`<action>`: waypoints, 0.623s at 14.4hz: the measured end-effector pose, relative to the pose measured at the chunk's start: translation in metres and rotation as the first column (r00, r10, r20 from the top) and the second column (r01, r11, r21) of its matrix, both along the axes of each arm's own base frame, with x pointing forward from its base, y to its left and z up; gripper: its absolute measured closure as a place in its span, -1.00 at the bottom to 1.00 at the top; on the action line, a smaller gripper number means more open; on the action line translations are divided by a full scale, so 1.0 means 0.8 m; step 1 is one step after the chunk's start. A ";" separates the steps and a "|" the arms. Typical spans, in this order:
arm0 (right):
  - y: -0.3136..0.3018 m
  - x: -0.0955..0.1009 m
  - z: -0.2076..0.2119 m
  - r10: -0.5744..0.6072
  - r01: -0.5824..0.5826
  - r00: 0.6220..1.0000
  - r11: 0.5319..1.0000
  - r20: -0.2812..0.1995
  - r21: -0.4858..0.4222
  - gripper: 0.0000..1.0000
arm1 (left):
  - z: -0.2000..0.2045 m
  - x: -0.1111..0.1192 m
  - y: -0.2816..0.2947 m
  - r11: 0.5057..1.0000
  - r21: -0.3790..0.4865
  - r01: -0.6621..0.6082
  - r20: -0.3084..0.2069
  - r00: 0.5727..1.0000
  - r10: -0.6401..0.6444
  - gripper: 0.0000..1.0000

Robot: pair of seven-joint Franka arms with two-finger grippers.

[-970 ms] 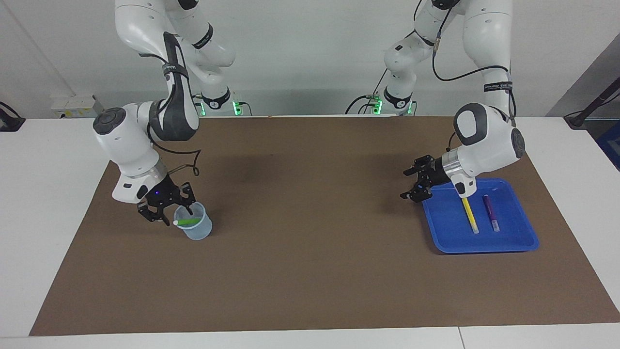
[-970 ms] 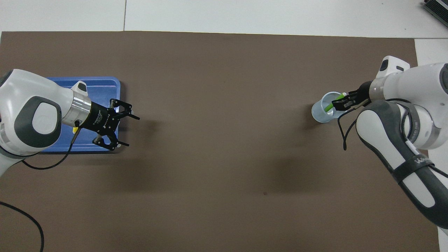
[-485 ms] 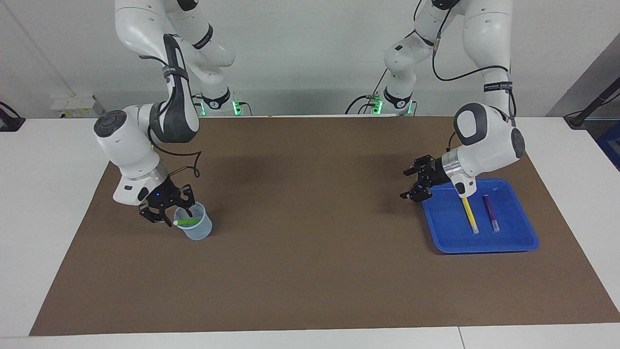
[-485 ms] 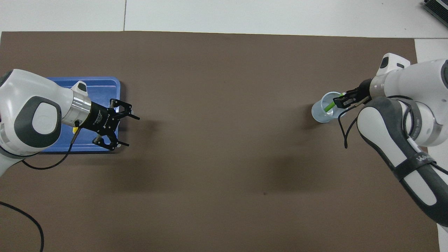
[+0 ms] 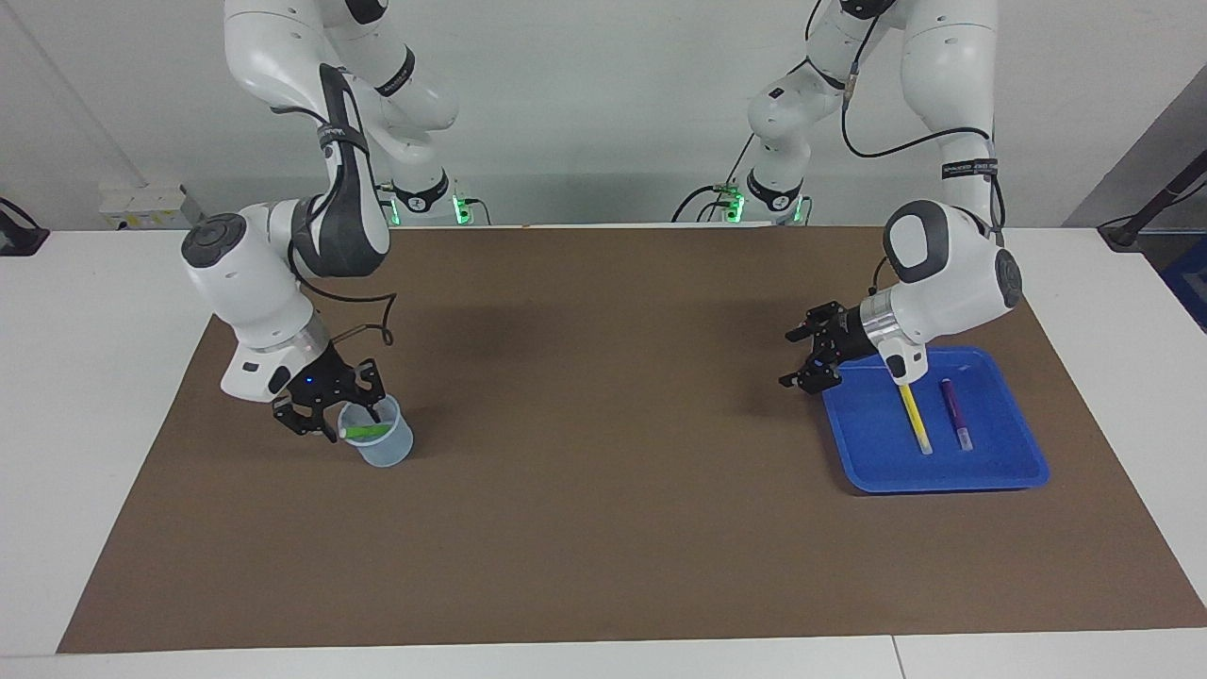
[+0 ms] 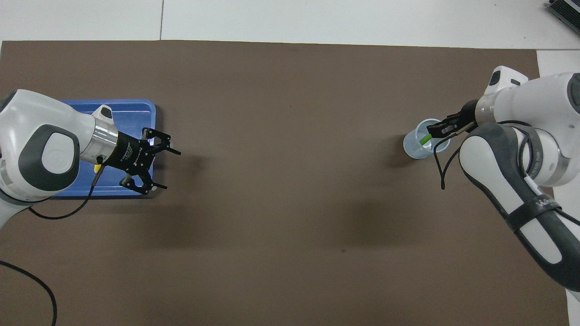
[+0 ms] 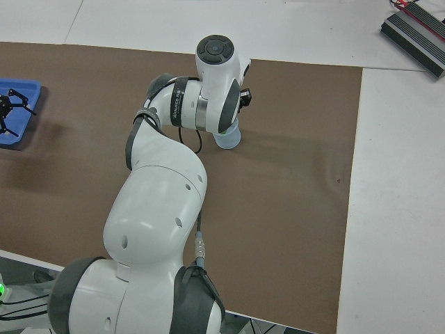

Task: Right arm passes pens to left for tray arrangement

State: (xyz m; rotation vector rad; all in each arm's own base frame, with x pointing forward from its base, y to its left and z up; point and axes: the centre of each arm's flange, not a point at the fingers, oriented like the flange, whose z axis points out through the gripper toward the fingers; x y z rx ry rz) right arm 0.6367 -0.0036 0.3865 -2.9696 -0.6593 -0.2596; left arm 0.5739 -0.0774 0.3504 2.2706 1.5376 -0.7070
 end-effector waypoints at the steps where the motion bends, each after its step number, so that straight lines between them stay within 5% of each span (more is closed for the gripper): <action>1: 0.000 0.000 -0.001 -0.001 0.001 1.000 1.000 -0.002 0.000 -0.37 | 0.000 0.000 0.000 1.000 0.000 0.000 0.000 1.000 0.000 -0.93; 9: 0.000 0.000 -0.001 -0.002 0.002 1.000 1.000 -0.003 0.001 0.07 | 0.000 -0.001 0.000 1.000 0.000 0.001 0.000 1.000 -0.001 -0.94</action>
